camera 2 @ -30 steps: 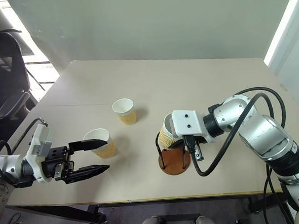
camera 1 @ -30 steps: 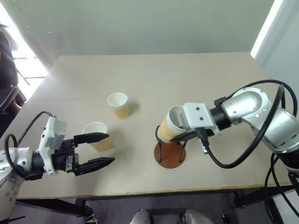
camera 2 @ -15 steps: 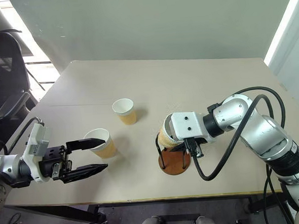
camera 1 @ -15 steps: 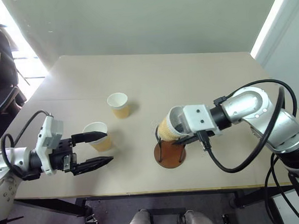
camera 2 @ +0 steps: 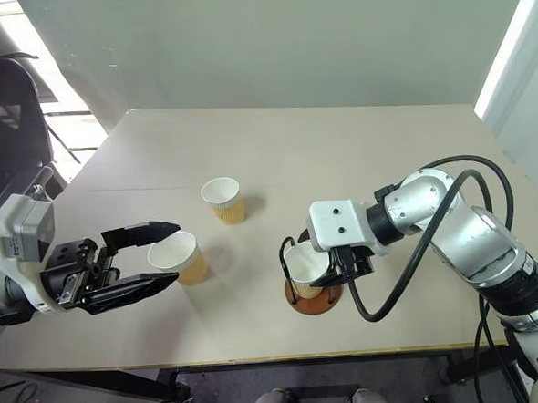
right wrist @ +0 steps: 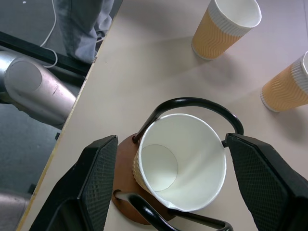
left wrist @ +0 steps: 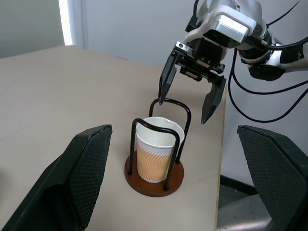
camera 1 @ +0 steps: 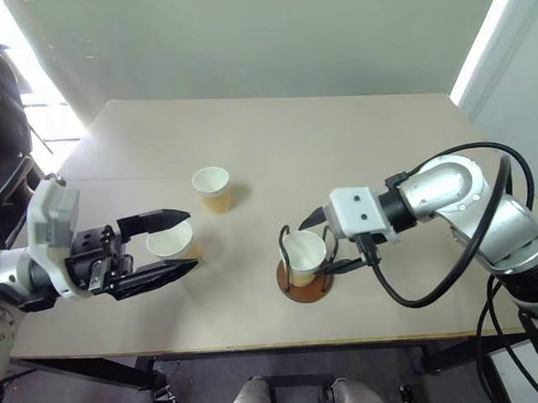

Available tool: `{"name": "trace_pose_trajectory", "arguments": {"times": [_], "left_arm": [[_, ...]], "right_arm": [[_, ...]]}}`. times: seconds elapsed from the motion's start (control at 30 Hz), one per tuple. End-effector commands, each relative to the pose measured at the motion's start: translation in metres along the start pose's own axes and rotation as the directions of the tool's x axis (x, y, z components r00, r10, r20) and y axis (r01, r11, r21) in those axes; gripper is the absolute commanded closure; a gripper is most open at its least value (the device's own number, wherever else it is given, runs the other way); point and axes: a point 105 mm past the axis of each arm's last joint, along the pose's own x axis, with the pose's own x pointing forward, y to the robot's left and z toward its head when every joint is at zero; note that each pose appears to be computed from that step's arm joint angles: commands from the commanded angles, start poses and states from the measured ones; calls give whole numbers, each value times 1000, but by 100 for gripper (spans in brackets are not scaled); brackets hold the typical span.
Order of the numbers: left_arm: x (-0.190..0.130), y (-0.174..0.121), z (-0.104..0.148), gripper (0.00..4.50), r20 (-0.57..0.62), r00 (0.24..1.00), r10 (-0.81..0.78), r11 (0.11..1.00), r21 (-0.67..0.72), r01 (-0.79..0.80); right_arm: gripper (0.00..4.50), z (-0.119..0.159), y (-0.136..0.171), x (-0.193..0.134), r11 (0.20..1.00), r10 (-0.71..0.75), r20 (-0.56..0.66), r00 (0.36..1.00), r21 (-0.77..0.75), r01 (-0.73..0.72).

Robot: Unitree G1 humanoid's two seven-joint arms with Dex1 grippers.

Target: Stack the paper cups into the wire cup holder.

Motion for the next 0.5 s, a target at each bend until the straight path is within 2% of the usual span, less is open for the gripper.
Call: {"name": "trace_pose_trajectory", "arguments": {"times": [0.03,0.13,0.27,0.4,0.5], "left_arm": [[-9,1,14,0,-7,1000,26,998,52,-26],[-19,6,16,0,-41,997,72,995,71,-69],[-39,20,11,0,-163,970,179,981,107,-163],[-60,26,-10,0,-406,891,204,979,77,-190],[-63,26,-15,0,-475,864,167,985,51,-163]], "right_arm": [[82,25,-18,-43,994,-103,109,989,-30,107],[82,36,-31,-82,974,-226,230,947,40,223],[82,38,-36,-119,927,-374,299,878,146,345],[82,62,-30,-127,927,-375,448,812,190,323],[82,76,-21,-121,950,-311,544,779,192,246]]}}
